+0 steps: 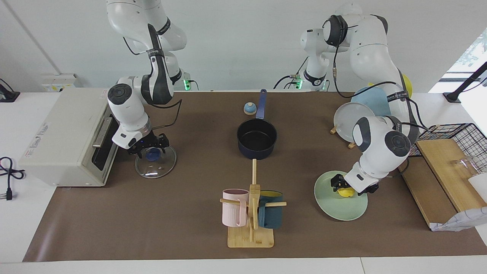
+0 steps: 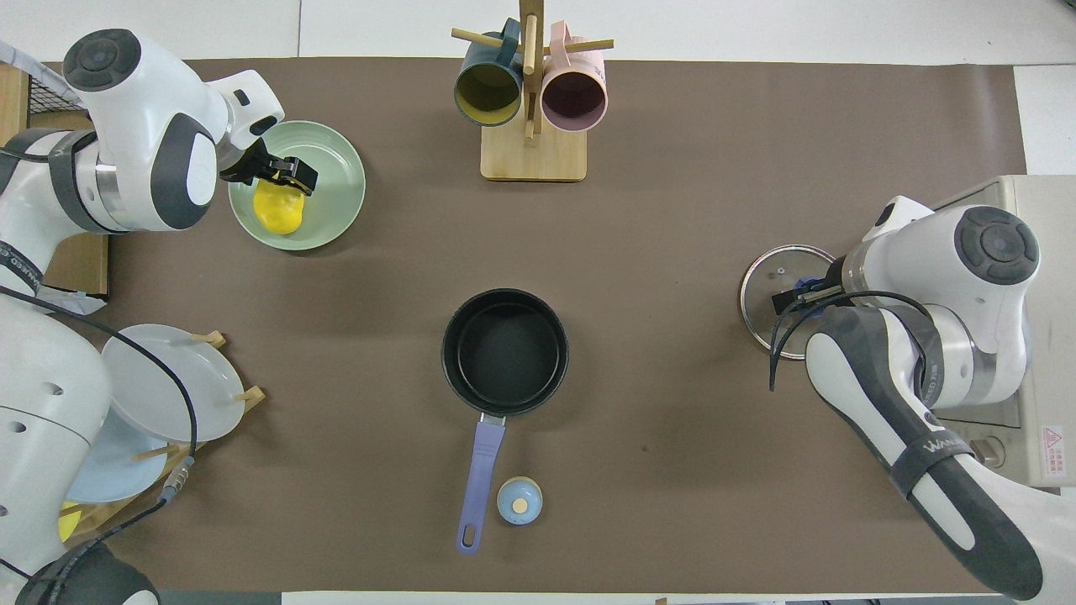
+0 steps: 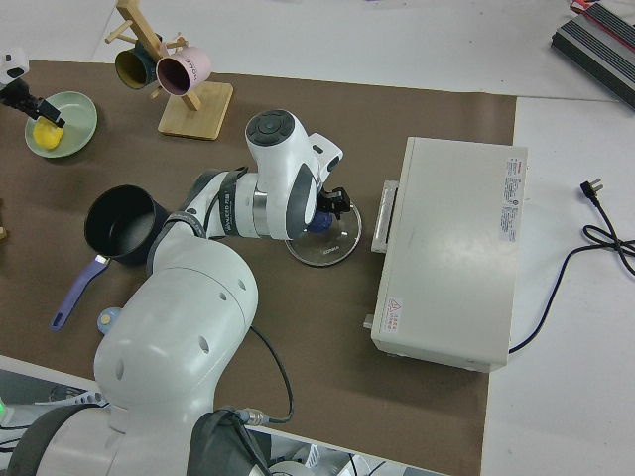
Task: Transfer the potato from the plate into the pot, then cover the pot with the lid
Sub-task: 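Grasp the yellow potato with the left gripper while the right gripper grasps the lid, then carry the potato into the black pot with the left gripper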
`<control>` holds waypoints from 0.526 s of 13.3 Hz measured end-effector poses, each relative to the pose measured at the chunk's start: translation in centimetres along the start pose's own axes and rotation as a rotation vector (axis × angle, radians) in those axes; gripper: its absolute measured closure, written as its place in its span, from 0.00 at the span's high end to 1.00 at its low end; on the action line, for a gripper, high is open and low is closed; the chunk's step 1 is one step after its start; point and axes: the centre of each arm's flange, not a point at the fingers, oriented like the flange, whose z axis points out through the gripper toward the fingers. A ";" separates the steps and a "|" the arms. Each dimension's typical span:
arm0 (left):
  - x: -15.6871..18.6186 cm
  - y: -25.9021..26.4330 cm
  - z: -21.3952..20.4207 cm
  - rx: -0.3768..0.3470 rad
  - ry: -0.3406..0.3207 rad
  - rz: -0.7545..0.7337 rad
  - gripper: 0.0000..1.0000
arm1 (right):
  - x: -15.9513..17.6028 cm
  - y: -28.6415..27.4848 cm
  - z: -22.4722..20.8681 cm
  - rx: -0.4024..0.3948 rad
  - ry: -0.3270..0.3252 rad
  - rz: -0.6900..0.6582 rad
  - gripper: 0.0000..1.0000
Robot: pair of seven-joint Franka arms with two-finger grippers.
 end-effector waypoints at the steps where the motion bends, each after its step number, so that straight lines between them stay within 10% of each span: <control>1: 0.0 0.0 0.0 0.000 -0.001 0.002 0.78 | -0.2 0.0 0.2 0.001 -0.004 0.000 1.00; 2: -0.1 0.0 -0.1 0.000 -0.001 0.006 0.64 | -0.3 -0.1 0.5 0.002 -0.009 0.000 1.00; 7: -0.4 0.2 -0.1 0.001 -0.007 0.019 0.62 | -0.5 -0.1 0.7 0.003 -0.014 -0.001 0.78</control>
